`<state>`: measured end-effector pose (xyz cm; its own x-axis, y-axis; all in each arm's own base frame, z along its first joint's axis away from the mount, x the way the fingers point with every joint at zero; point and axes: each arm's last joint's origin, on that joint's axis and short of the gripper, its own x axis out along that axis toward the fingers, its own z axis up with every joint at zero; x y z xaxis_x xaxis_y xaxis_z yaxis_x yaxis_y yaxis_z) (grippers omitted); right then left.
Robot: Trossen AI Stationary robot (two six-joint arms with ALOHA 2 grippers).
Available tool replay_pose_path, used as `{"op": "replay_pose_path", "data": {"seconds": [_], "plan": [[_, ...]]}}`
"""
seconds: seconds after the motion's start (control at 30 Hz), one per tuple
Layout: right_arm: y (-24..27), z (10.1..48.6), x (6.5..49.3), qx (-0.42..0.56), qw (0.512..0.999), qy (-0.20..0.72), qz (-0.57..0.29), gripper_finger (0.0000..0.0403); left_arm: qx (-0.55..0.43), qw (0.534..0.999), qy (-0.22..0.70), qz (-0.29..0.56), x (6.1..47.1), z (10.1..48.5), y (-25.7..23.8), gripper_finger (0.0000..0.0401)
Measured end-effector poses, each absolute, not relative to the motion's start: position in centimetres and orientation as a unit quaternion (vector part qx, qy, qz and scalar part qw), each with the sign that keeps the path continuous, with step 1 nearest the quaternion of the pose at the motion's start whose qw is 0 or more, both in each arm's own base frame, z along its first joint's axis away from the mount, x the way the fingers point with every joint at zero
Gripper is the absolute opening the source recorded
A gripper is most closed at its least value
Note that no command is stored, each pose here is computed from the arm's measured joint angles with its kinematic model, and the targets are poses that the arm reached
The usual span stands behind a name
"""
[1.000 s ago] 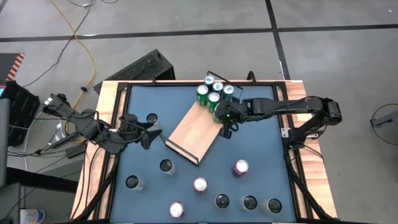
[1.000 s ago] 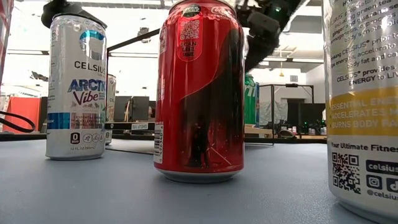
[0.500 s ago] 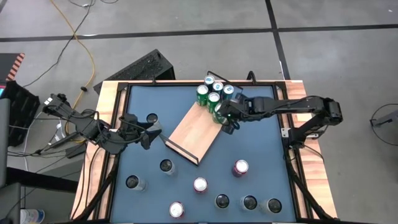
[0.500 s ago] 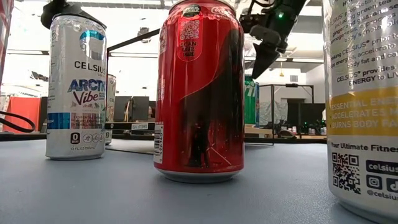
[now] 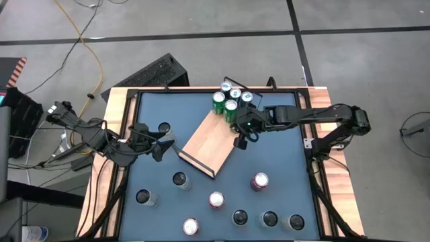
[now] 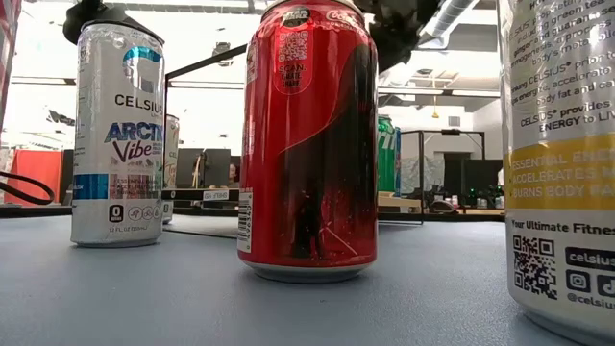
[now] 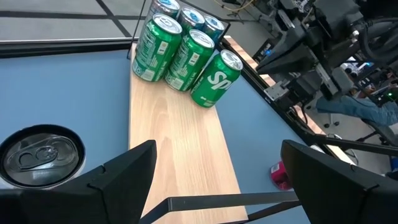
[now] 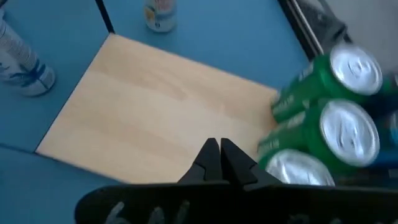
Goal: Place canned beverage on shelf
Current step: Put green soda can on the shelf aligned with the other green soda cans
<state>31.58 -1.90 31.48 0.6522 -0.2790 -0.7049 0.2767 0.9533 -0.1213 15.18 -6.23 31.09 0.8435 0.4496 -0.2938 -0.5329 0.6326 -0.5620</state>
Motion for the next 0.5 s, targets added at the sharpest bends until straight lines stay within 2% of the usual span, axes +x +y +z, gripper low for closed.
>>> {"op": "replay_pose_path", "data": {"seconds": [0.17,0.5], "plan": [[-2.6,31.2,32.9,-0.008,0.921,0.361,-0.144,0.0,-0.329,0.902,0.064,0.273,15.2,31.1,-6.2,0.033],[-2.6,27.8,34.0,-0.023,0.888,0.441,-0.133,0.0,-0.317,0.904,0.072,0.277,15.1,30.9,-6.2,0.033]]}}
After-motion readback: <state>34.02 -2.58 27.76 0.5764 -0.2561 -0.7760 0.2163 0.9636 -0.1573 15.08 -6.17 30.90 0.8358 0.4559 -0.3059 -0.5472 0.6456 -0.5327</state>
